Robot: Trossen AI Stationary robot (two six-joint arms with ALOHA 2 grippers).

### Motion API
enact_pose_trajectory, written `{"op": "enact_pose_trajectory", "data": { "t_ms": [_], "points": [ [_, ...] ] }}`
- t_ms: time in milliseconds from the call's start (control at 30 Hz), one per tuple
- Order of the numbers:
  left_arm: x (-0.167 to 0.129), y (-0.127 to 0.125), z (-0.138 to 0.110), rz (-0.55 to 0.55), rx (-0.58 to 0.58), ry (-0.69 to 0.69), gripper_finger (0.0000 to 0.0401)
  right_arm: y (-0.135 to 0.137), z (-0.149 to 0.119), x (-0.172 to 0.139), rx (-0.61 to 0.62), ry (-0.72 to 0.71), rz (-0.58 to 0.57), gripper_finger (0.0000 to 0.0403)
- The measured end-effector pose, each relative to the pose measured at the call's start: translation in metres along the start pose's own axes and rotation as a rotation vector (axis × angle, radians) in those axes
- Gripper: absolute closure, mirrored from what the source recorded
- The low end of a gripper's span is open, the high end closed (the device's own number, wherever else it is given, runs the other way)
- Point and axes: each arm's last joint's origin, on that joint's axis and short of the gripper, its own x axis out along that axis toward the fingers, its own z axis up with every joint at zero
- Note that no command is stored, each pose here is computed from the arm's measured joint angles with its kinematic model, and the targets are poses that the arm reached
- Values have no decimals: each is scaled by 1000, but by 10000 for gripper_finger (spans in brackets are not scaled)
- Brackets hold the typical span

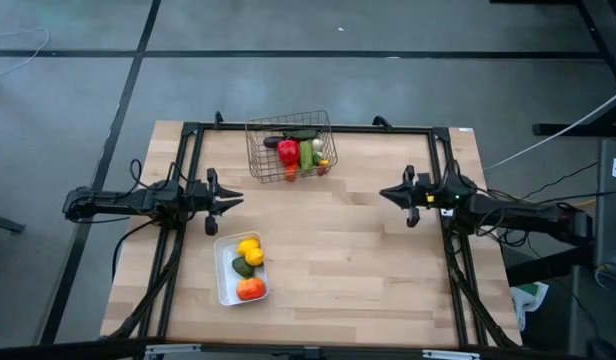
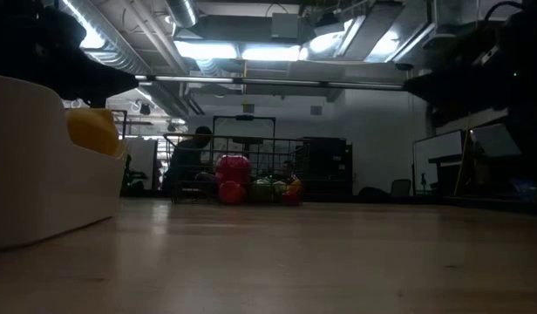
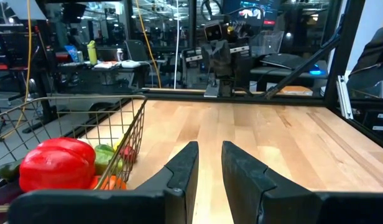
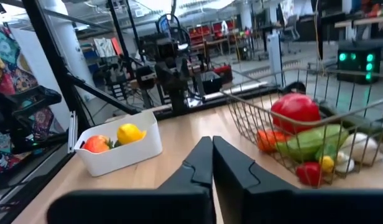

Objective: Sort produce into baskets
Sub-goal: Return to Home Position

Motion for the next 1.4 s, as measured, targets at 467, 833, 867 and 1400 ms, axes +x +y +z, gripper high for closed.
{"op": "enact_pose_trajectory", "data": {
  "t_ms": [467,833,867,1400],
  "points": [
    [0,0,0,0,0,0,333,3,3,-17,-46,-34,-53,401],
    [0,0,0,0,0,0,333,3,-3,-28,-36,-7,-107,400],
    [0,0,0,0,0,0,333,3,-2,-29,-37,-15,-112,400],
    [0,0,0,0,0,0,333,2,-3,-29,-31,5,-168,400]
  ]
}}
